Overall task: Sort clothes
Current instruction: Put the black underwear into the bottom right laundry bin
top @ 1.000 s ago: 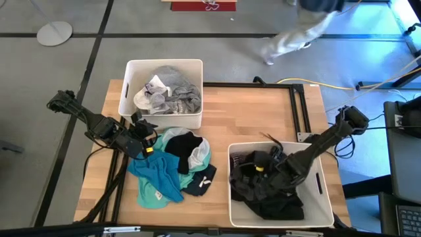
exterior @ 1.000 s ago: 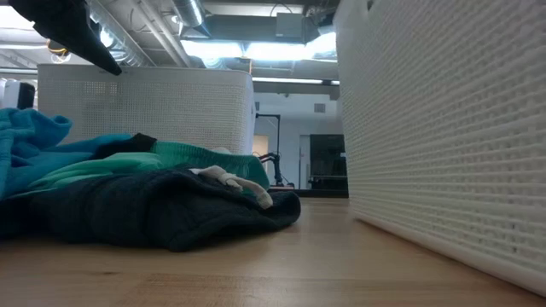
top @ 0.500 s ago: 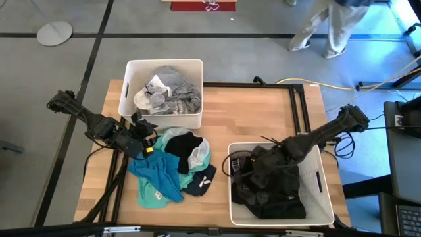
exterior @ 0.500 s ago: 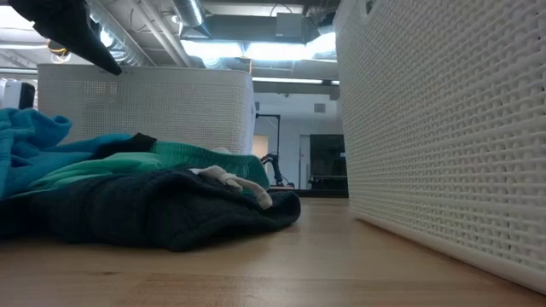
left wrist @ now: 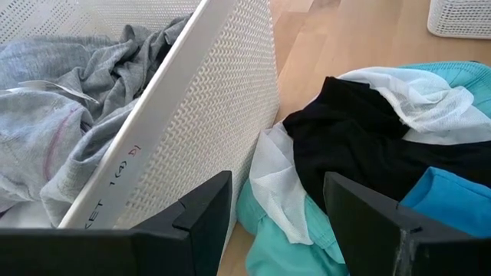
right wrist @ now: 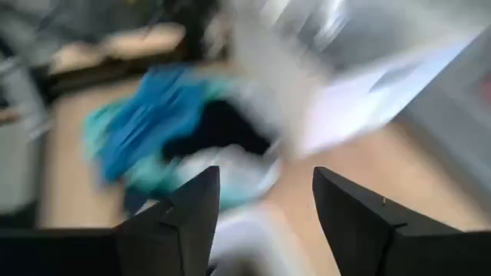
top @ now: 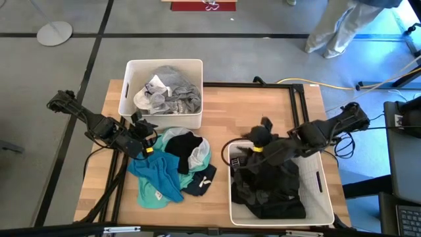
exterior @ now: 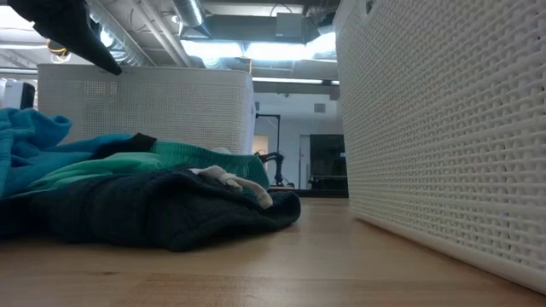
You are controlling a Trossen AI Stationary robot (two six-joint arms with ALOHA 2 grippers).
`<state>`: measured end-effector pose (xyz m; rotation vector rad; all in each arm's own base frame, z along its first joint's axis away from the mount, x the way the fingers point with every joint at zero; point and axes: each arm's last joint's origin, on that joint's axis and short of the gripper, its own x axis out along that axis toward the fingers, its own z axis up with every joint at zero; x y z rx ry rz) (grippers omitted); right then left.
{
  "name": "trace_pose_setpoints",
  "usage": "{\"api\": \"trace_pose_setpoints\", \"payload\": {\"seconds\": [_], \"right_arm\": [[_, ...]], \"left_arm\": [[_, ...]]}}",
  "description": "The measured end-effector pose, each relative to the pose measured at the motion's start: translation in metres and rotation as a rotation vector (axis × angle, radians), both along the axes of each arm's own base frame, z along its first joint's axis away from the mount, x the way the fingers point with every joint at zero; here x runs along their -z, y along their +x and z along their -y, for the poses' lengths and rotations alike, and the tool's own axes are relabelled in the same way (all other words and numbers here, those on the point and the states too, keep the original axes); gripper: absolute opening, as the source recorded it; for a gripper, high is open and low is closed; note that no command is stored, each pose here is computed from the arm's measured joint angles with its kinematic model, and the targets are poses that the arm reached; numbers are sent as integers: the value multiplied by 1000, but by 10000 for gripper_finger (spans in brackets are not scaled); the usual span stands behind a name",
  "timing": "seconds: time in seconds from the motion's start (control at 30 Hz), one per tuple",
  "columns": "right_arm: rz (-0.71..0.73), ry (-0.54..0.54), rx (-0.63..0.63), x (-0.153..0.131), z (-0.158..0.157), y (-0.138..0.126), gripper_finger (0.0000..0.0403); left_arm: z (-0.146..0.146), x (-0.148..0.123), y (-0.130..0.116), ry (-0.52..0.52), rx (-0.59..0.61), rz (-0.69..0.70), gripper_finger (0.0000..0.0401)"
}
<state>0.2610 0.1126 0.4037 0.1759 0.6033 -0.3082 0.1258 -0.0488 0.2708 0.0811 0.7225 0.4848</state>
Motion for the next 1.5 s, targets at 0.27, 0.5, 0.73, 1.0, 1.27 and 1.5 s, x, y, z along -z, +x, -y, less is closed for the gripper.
{"api": "trace_pose_setpoints", "payload": {"seconds": [0.27,0.5,0.73,1.0,1.27,1.5], "right_arm": [[135,-264,111,-1,18,43,211],[87,-242,-70,32,38,101,211],[109,-194,-167,76,61,155,211],[123,-103,-243,120,78,191,211],[55,-56,-250,168,83,212,211],[12,-51,-247,200,82,222,211]], "left_arm": [[0,0,0,0,0,-1,196],[0,0,0,3,3,-2,196],[0,0,0,6,5,-4,196],[0,0,0,6,5,-4,196],[0,0,0,4,2,-2,196],[0,0,0,1,0,0,196]]}}
